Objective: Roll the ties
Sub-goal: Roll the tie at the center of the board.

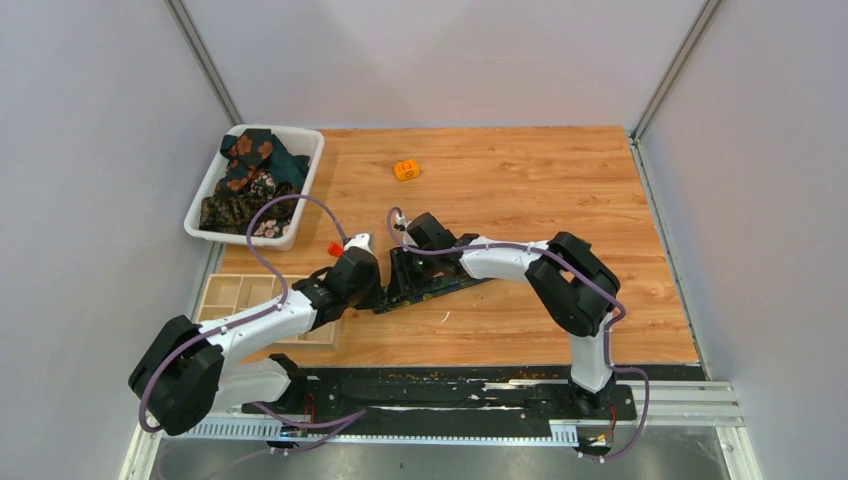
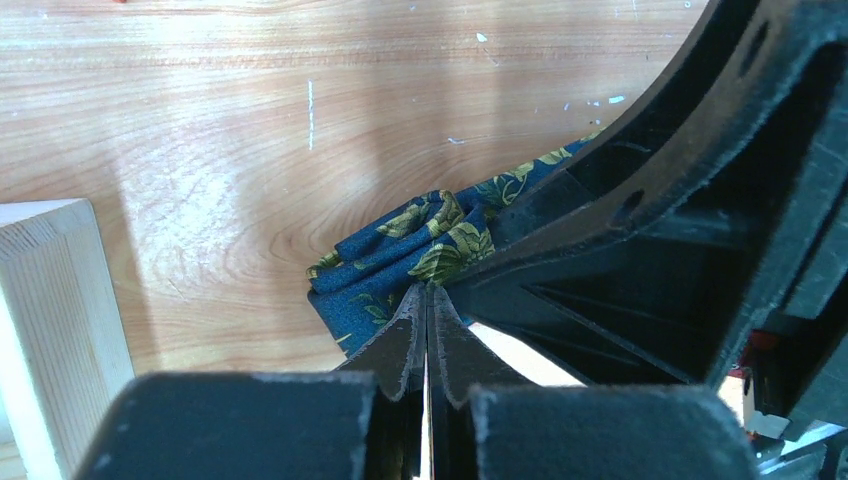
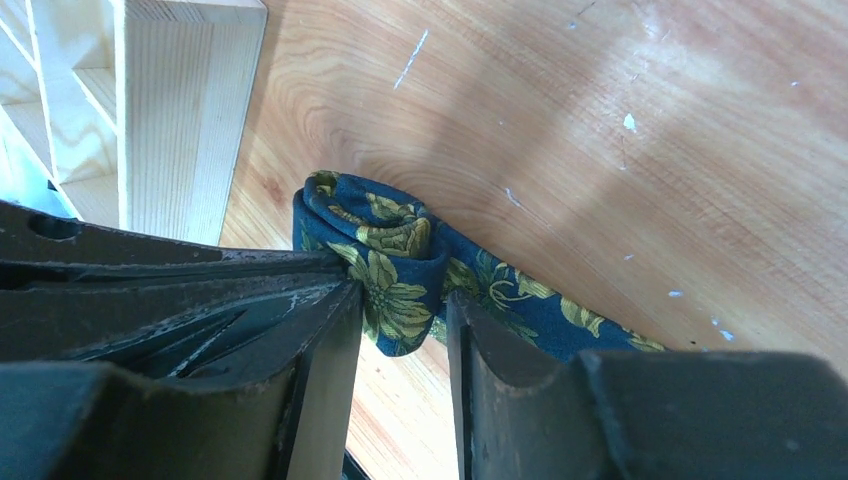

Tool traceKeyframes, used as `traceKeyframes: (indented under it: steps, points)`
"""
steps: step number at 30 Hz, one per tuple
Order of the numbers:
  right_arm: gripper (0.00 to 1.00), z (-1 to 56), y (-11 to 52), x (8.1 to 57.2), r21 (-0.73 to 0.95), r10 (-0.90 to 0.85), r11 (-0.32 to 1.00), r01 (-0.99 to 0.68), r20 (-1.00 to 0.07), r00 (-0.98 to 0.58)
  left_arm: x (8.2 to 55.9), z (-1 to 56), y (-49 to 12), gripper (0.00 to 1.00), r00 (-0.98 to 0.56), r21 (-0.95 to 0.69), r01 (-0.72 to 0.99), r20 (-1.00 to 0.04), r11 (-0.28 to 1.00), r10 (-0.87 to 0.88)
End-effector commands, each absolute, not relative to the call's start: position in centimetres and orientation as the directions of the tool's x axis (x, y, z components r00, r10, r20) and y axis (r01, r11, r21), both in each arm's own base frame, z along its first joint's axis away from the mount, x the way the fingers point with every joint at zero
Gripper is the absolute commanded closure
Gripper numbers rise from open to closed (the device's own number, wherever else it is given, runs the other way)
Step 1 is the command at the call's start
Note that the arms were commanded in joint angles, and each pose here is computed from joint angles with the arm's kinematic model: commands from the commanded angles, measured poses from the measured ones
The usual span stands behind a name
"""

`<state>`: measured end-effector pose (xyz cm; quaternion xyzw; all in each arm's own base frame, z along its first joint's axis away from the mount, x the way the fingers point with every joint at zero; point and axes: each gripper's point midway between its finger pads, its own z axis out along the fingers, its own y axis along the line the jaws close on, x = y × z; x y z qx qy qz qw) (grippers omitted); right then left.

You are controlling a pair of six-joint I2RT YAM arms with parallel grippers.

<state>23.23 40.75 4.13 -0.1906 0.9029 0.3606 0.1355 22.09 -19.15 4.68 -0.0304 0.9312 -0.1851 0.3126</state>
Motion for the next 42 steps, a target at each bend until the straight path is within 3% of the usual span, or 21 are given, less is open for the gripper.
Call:
traceKeyframes:
  steps: [1,5,9,12,26,42]
  points:
    - [0.66,4.8,42.1,24.2,0.616,-0.224,0.645,-0.452,-0.412,-0.883,22.3,6.0,-20.4,1.0,-0.786,-0.412,0.116,-0.594,0.904,-0.171]
    - [0.87,4.6,42.0,24.0,0.623,-0.218,0.645,-0.443,-0.405,-0.888,22.3,6.3,-20.1,1.0,-0.78,-0.406,0.114,-0.602,0.907,-0.172]
    - [0.93,4.6,41.4,23.9,0.613,-0.207,0.664,-0.429,-0.4,-0.893,22.4,7.6,-18.8,0.52,-0.75,-0.384,0.082,-0.631,0.92,-0.197]
    - [0.94,4.6,40.8,23.7,0.605,-0.186,0.687,-0.404,-0.39,-0.902,22.4,8.7,-17.4,0.3,-0.719,-0.377,0.032,-0.652,0.926,-0.241]
    - [0.99,2.2,38.1,23.0,0.575,-0.049,0.78,-0.246,-0.335,-0.941,21.5,7.1,-16.5,0.37,-0.683,-0.498,-0.132,-0.581,0.857,-0.443]
    - [1.0,0.4,37.2,22.3,0.567,-0.035,0.795,-0.213,-0.309,-0.951,22.2,5.0,-16.9,0.41,-0.663,-0.529,-0.165,-0.565,0.832,-0.491]
